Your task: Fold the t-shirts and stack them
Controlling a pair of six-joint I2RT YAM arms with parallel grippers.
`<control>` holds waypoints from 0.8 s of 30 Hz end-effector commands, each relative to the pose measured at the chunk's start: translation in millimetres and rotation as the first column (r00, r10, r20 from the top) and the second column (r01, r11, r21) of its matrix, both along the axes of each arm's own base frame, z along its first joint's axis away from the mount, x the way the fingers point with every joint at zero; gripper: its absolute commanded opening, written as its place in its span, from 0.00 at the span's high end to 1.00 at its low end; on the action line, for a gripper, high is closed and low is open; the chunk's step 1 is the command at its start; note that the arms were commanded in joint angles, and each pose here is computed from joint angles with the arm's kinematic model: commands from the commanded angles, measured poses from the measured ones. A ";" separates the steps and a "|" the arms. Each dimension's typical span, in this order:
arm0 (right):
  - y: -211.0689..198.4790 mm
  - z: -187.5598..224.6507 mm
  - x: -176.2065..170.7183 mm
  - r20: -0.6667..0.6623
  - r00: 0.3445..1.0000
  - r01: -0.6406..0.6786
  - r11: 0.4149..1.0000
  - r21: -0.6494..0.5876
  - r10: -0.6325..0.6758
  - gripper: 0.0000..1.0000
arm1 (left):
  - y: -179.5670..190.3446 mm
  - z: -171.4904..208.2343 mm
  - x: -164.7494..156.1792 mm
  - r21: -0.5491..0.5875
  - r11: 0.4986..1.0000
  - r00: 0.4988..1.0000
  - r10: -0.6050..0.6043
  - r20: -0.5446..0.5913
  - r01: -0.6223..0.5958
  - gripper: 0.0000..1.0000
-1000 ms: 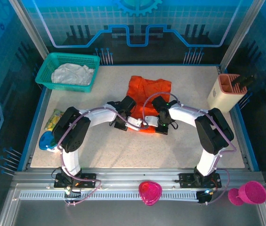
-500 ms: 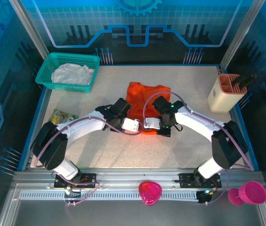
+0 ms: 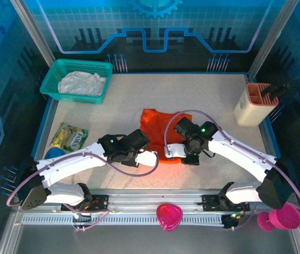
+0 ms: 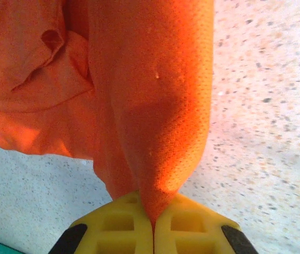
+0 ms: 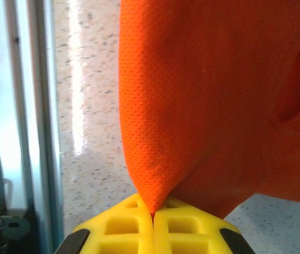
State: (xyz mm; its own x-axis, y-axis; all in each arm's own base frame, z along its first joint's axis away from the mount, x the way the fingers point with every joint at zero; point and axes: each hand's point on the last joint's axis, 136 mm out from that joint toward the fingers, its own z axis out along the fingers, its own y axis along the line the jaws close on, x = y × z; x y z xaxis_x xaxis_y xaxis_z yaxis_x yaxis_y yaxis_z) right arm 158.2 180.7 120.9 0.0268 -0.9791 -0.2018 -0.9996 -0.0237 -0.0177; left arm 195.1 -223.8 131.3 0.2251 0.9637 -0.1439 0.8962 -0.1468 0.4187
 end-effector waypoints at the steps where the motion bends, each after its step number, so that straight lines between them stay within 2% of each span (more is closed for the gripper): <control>1: -10.5 1.4 -32.9 -0.090 0.996 -0.011 1.000 -0.026 0.009 1.00 | 15.4 10.2 -14.7 0.040 0.996 0.996 0.083 -0.012 -0.082 1.00; 6: -11.4 14.3 -55.4 -0.113 0.993 -0.037 0.999 0.006 0.038 1.00 | 16.2 14.1 -28.6 0.085 0.992 0.995 0.097 -0.015 -0.095 1.00; 12: -12.4 31.0 -59.2 -0.065 0.997 -0.047 0.997 0.053 0.051 1.00 | 1.7 38.3 -25.4 0.036 0.997 0.997 0.074 0.024 -0.075 1.00; 17: -8.4 41.4 -31.9 0.042 0.999 -0.033 0.995 0.090 0.030 1.00 | -15.8 62.7 -2.5 -0.020 1.000 0.994 0.021 0.110 -0.019 1.00; 24: -12.3 42.5 26.9 0.106 0.990 0.077 0.991 0.105 -0.089 1.00 | -21.7 63.7 43.1 -0.042 0.998 0.995 0.053 0.080 -0.050 1.00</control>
State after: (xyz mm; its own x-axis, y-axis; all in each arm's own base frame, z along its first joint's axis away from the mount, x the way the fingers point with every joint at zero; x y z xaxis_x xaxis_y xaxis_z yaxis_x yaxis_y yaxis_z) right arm 159.9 168.0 157.4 -0.0218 -0.9569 -0.2895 -0.9960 0.0459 -0.0767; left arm 222.2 -239.0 192.9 0.1589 0.9744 -0.1587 0.8669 -0.0608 0.4947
